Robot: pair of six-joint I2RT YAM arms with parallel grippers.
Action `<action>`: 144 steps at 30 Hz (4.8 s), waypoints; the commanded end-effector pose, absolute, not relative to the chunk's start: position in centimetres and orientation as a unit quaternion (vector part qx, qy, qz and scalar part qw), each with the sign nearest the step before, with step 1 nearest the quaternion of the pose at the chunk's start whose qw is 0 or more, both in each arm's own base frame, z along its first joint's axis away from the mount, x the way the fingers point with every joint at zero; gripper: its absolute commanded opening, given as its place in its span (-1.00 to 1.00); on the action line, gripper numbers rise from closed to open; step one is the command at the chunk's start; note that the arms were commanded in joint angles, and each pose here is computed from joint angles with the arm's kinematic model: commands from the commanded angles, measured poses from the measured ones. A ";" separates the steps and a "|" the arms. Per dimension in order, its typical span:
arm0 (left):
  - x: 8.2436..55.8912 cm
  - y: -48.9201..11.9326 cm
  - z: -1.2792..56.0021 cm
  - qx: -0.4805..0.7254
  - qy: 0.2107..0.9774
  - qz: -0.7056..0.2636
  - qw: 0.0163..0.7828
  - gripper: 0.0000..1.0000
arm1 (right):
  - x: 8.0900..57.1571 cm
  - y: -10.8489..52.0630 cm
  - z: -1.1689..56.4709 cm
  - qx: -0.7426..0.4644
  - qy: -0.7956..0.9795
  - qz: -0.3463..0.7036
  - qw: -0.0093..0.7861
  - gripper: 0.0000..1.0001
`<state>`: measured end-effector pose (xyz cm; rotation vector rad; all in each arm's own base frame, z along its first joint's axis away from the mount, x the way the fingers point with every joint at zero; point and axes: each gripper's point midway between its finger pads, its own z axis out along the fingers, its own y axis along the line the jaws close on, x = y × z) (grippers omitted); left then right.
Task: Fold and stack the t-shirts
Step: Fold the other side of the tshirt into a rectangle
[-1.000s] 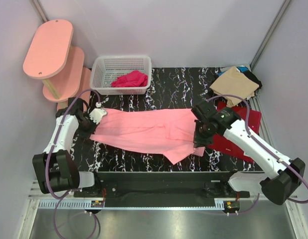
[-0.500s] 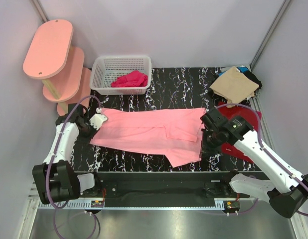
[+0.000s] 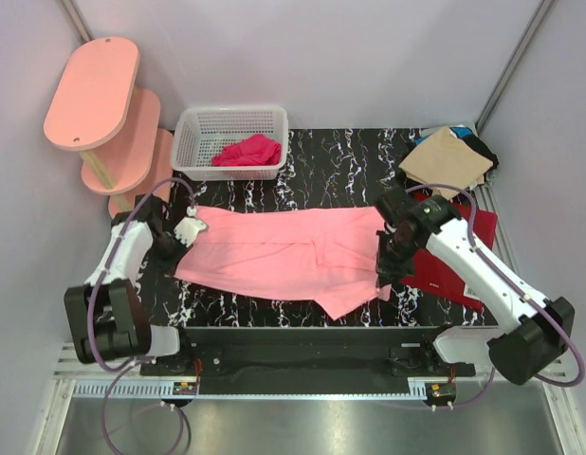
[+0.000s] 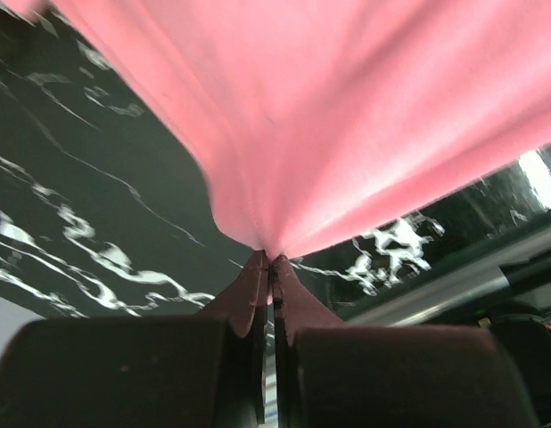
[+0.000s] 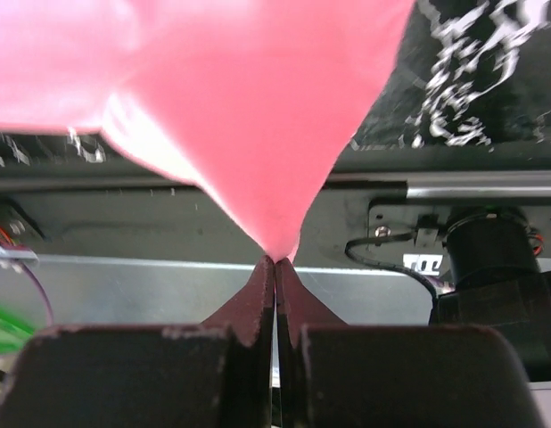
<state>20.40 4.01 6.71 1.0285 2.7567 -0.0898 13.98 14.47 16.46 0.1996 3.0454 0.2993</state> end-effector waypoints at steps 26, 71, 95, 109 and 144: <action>34.4 3.1 8.2 0.338 0.927 -0.036 0.157 -1.00 | 28.7 13.0 19.2 0.153 0.968 0.114 0.165 -1.00; 39.5 5.8 12.0 0.315 0.921 0.092 0.209 0.98 | 44.1 12.3 12.2 0.236 0.950 0.100 0.180 -0.23; 34.5 1.0 3.3 0.369 0.919 0.043 0.130 0.98 | 30.5 17.9 9.7 0.178 0.969 0.130 0.114 0.16; 30.5 4.4 0.6 0.357 0.927 0.045 0.106 0.98 | 32.5 12.2 2.0 0.213 0.974 0.011 0.075 0.11; 31.2 -4.7 9.6 0.390 0.905 -0.061 0.161 0.98 | 35.6 20.3 10.1 0.150 0.970 0.137 0.135 0.08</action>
